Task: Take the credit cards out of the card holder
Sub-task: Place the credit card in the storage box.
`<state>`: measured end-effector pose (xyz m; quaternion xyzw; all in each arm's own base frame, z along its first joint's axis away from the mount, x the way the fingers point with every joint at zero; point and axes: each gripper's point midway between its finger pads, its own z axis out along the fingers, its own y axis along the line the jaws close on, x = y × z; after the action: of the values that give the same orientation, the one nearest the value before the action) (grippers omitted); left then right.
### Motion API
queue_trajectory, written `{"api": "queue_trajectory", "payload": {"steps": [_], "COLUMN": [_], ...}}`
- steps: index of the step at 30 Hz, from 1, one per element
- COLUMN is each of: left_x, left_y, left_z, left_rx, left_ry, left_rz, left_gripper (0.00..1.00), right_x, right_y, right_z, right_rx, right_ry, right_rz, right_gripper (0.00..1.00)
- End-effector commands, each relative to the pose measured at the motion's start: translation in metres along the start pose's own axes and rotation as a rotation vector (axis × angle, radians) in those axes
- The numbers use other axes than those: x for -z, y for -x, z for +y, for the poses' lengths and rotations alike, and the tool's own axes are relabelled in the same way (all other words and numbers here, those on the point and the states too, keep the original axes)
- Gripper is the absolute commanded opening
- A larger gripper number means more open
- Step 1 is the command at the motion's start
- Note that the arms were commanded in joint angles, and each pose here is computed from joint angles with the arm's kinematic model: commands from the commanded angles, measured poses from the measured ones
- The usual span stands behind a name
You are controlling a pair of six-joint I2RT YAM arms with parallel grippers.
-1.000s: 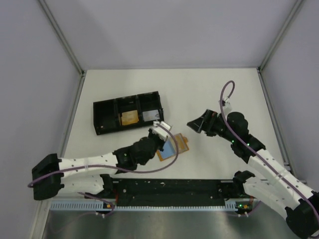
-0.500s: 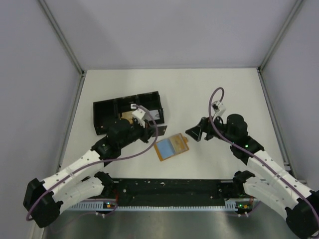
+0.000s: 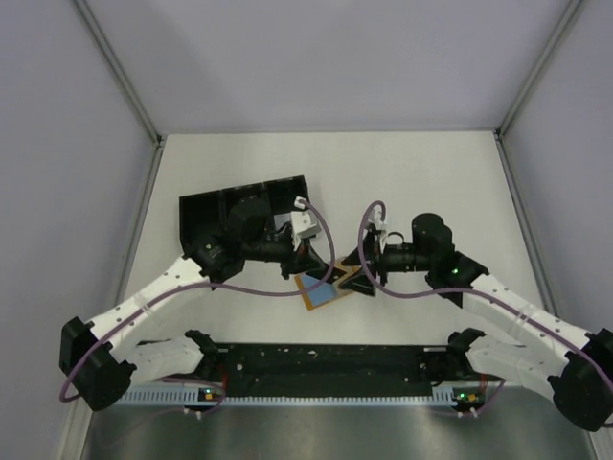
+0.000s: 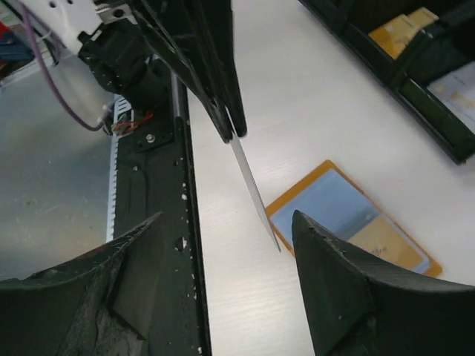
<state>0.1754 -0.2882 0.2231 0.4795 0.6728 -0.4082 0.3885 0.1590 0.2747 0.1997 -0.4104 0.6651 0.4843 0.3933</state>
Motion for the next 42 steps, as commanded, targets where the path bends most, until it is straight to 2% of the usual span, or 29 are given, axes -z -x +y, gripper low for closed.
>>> {"api": "queue_trajectory", "payload": {"steps": [1,6,12,14,18,19,21,24,26,28,31,34,36,42], "left_x": [0.005,0.010,0.011,0.011,0.012,0.013,0.015,0.022,0.032,0.042,0.063,0.080,0.089,0.090], "left_y": [0.012,0.014,0.019,0.020,0.018,0.019,0.023,0.031,0.041,0.050,0.069,0.077,0.075,0.079], "left_z": [-0.021,-0.026,-0.029,-0.030,-0.029,-0.029,-0.023,-0.007,0.006,0.014,0.020,0.009,0.003,-0.012], "left_rx": [-0.108,-0.119,-0.120,-0.118,-0.114,-0.115,-0.116,-0.105,-0.089,-0.059,0.057,0.138,0.185,0.246], "left_ry": [-0.148,-0.189,-0.206,-0.209,-0.205,-0.198,-0.149,0.001,0.127,0.233,0.355,0.327,0.291,0.165], "left_rz": [0.022,0.063,0.079,0.083,0.098,0.095,0.086,0.041,-0.017,-0.116,-0.381,-0.674,-0.808,-0.928], "left_gripper": [0.00,0.00,0.00,0.00,0.00,0.00,0.07,0.41,0.56,0.61,0.66,0.73,0.75,0.74], "right_x": [-0.005,-0.016,-0.027,-0.030,-0.031,-0.031,-0.031,-0.029,-0.027,-0.024,-0.013,0.004,0.014,0.036], "right_y": [0.040,0.043,0.034,0.033,0.034,0.035,0.038,0.045,0.059,0.072,0.096,0.123,0.138,0.160], "right_z": [0.030,0.034,0.033,0.034,0.032,0.031,0.028,0.024,0.019,0.015,0.005,0.010,0.015,0.024], "right_rx": [0.251,0.283,0.268,0.266,0.270,0.266,0.256,0.247,0.254,0.217,0.108,0.026,-0.028,-0.156], "right_ry": [0.175,0.218,0.231,0.235,0.217,0.210,0.179,0.127,0.073,0.017,-0.099,-0.113,-0.092,-0.002], "right_rz": [-0.058,-0.018,0.050,0.061,0.069,0.067,0.061,0.018,-0.056,-0.142,-0.322,-0.545,-0.662,-0.904], "right_gripper": [0.64,0.55,0.39,0.28,0.00,0.00,0.00,0.00,0.00,0.00,0.00,0.00,0.00,0.00]}}
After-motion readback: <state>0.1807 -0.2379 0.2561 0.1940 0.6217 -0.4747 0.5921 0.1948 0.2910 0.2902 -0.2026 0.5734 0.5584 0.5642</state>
